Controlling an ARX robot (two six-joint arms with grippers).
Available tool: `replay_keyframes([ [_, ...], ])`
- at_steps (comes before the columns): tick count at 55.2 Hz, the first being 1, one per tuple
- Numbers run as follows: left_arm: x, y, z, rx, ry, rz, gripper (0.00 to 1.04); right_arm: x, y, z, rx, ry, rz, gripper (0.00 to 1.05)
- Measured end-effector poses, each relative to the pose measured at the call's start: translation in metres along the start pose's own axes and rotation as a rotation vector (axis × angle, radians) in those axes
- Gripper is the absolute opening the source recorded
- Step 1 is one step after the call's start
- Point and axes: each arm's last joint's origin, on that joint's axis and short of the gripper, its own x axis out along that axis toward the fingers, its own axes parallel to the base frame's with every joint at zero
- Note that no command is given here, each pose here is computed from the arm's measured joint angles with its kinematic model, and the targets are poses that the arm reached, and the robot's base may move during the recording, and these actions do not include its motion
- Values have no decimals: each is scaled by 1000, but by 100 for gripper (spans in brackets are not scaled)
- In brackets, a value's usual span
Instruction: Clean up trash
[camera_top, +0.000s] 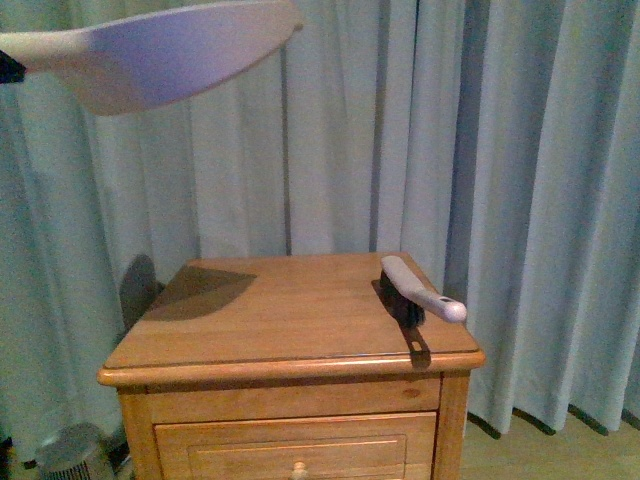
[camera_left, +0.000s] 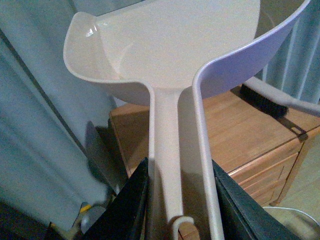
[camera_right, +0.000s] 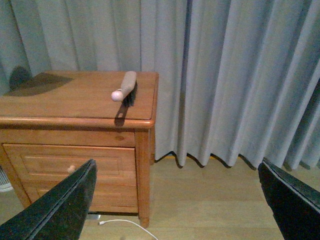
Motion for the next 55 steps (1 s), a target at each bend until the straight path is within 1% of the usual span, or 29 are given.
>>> replay_keyframes([
  [10,-44,-14,-2,-7,-49,-28,29,0,0,0,0,0,0,97],
  [20,-85,-38,-12,-10,-77,-90,29,0,0,0,0,0,0,97],
  [24,-97,-39,-17,-10,-81,-71,29,0,0,0,0,0,0,97],
  [29,-108,-38,-33,-33,-54,-37,29,0,0,0,0,0,0,97],
  [42,-128,-38,-60,-80,-12,-8,29,0,0,0,0,0,0,97],
  [46,-135,-38,-66,-94,-4,-2,29,0,0,0,0,0,0,97],
  [55,-144,-40,-72,-113,8,-3,29,0,0,0,0,0,0,97],
])
